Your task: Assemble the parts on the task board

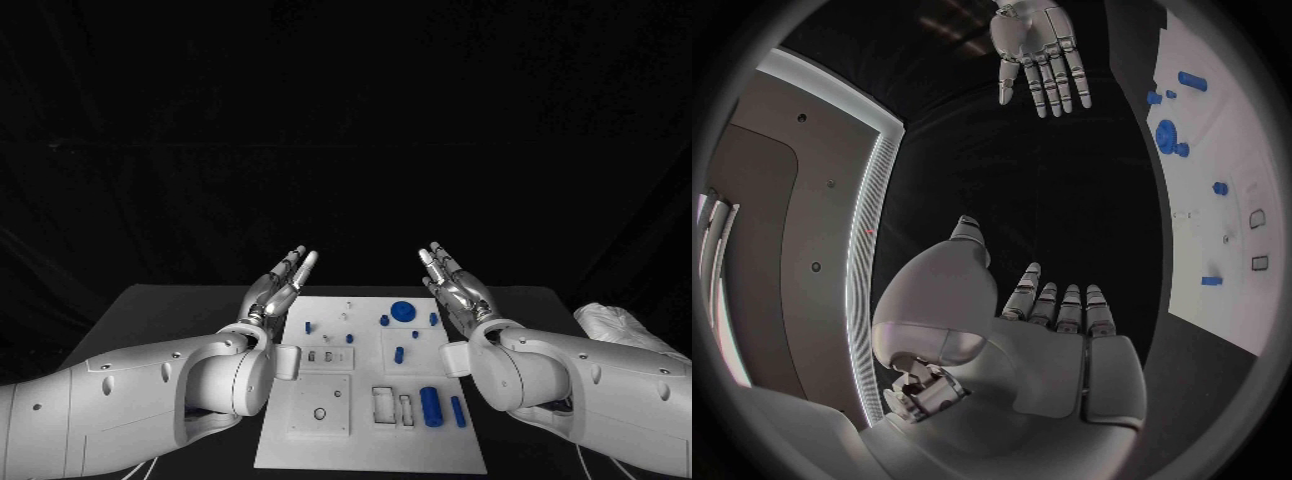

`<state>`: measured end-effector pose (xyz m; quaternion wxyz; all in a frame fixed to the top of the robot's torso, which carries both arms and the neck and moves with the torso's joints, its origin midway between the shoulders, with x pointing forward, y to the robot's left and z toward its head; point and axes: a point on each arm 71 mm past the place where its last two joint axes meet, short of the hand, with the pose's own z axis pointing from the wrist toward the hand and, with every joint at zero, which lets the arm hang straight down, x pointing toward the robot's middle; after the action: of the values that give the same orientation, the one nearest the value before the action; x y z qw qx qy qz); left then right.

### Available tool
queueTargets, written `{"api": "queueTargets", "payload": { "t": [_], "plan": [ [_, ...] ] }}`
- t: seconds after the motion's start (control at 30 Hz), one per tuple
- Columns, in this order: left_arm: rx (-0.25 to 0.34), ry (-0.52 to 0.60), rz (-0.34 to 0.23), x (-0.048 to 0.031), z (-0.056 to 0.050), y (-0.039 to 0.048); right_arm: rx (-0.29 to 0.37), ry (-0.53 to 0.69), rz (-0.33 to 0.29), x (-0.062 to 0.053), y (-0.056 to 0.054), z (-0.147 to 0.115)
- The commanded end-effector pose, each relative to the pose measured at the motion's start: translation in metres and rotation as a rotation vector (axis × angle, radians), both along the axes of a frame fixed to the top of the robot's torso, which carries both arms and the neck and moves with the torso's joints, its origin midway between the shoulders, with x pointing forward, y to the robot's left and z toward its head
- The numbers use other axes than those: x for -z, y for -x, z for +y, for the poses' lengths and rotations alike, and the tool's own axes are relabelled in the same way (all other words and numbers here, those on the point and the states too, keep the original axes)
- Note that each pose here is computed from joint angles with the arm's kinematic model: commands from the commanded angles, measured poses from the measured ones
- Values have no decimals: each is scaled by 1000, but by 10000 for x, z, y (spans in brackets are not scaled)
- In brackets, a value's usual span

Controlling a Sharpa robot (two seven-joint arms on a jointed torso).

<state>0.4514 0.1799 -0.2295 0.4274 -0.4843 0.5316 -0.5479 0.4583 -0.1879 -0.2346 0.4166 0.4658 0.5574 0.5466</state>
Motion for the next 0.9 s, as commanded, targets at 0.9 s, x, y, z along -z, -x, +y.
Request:
{"api": "queueTargets", "payload": {
  "t": [0.9],
  "plan": [
    [228,71,-71,-174,156,165,-260,462,-258,-535,-147,-282]
  ]
}}
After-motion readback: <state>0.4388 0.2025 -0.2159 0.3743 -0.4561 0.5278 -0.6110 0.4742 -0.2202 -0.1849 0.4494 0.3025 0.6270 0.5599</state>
